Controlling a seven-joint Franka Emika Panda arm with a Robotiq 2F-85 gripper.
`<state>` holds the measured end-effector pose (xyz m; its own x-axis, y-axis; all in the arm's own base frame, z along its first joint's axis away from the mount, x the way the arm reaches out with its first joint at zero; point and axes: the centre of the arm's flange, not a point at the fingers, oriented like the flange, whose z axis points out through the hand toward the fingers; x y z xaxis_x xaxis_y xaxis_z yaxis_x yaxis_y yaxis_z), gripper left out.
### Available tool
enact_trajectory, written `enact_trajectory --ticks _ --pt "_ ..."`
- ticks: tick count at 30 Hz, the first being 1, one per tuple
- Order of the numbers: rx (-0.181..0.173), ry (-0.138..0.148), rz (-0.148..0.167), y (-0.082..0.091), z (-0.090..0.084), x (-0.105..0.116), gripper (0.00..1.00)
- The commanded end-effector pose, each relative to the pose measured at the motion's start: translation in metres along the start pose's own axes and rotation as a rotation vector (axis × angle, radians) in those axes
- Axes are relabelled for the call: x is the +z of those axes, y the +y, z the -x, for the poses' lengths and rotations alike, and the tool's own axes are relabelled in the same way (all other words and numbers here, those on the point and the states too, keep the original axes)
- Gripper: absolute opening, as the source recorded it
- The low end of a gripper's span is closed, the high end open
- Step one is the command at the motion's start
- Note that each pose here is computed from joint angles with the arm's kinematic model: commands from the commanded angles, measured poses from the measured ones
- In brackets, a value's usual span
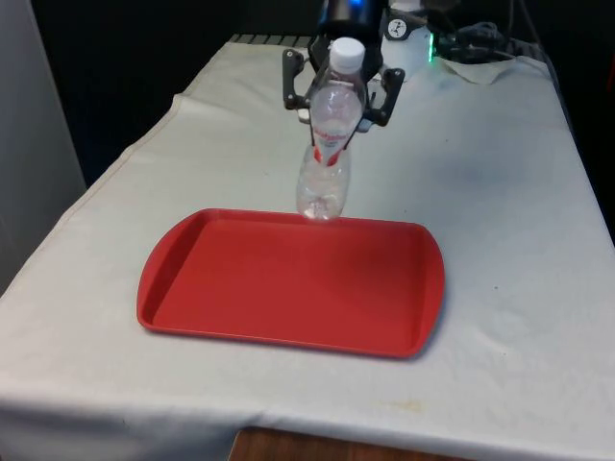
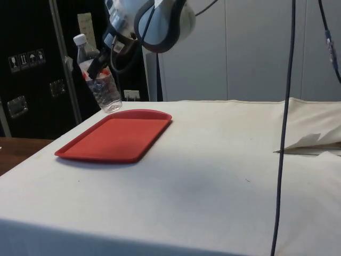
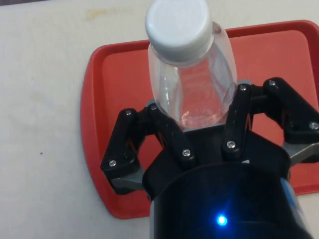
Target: Place the bottle upright on the tray.
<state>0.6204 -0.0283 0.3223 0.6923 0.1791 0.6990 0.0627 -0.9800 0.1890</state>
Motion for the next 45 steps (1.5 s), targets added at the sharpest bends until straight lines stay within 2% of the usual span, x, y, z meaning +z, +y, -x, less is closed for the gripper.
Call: enact_trajectory --ticks 1,2,9,10,11,17,18,19,26,27,28,35,36,37,44,45 --pt "0.005 -0.003 0.003 0.002 0.002 0.002 0.35" --pt "0.019 0.008 -0.001 0.000 0.001 0.005 0.35" --pt "0.046 0.003 0.020 0.012 0.007 0.015 0.35" --pt "0.041 -0.010 0.030 0.016 0.009 0.015 0.35" --pt "0.051 0.002 0.025 0.015 0.007 0.016 0.35" --pt "0.081 -0.006 0.048 0.028 0.012 0.028 0.35" --pt "0.073 -0.019 0.054 0.030 0.013 0.026 0.35" --pt "0.085 -0.007 0.051 0.029 0.013 0.029 0.35" --pt "0.115 -0.011 0.075 0.041 0.017 0.040 0.35" --pt "0.110 -0.024 0.082 0.043 0.017 0.039 0.35" --pt "0.119 -0.011 0.078 0.042 0.017 0.042 0.35" --pt "0.147 -0.010 0.098 0.050 0.023 0.050 0.35" --pt "0.146 -0.020 0.106 0.053 0.025 0.050 0.35" --pt "0.156 -0.008 0.103 0.051 0.025 0.052 0.35" --pt "0.182 0.016 0.113 0.051 0.029 0.057 0.35" --pt "0.177 0.004 0.112 0.051 0.030 0.056 0.35"
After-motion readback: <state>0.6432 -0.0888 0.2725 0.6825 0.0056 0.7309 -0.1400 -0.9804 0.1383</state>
